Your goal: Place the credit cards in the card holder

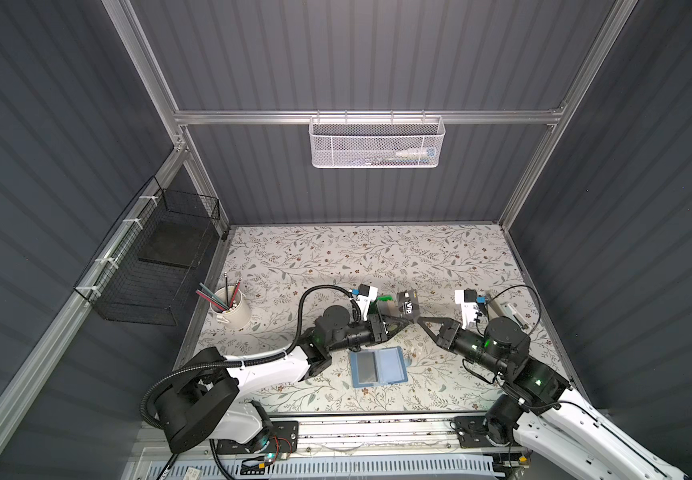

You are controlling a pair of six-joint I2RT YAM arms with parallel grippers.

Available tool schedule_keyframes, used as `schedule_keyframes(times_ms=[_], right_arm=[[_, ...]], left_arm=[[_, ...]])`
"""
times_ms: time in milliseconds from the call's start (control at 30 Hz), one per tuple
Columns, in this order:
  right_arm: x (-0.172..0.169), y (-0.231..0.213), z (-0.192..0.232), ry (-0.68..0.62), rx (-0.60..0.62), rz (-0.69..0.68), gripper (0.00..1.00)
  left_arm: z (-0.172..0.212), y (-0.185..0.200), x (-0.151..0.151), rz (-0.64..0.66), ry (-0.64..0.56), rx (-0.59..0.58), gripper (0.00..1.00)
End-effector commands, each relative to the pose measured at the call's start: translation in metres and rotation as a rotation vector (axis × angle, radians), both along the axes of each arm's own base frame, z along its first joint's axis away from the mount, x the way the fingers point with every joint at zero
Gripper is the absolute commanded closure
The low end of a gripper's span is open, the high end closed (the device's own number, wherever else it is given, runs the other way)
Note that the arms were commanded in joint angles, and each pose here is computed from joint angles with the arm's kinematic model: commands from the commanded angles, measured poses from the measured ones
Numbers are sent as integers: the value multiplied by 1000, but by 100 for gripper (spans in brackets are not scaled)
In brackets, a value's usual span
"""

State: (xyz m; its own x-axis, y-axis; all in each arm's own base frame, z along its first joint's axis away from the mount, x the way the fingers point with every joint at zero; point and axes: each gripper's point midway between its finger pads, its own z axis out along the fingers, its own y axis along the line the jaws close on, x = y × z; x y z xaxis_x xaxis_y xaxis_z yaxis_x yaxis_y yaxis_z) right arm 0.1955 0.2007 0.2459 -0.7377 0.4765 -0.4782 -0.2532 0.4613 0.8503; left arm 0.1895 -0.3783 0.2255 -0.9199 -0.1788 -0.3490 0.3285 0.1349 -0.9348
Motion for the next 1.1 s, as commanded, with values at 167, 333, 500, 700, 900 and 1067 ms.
schedule_keyframes(times_ms=[167, 333, 500, 700, 900, 1067], right_arm=[[-3, 2, 1, 0, 44, 13, 100], [-4, 4, -1, 16, 54, 24, 100], [-1, -1, -11, 54, 7, -9, 100], [3, -9, -23, 92, -58, -54, 87], [3, -13, -31, 118, -160, -58, 74], [-3, -14, -51, 160, -289, -24, 70]], left_arm=[[18, -1, 3, 24, 17, -66, 72], [25, -5, 4, 14, 31, -124, 75], [25, -5, 5, 18, 27, -110, 82], [9, -2, 4, 25, 51, -51, 97], [-10, 7, 5, 68, 81, -5, 100], [-31, 21, 2, 105, 118, 32, 100]])
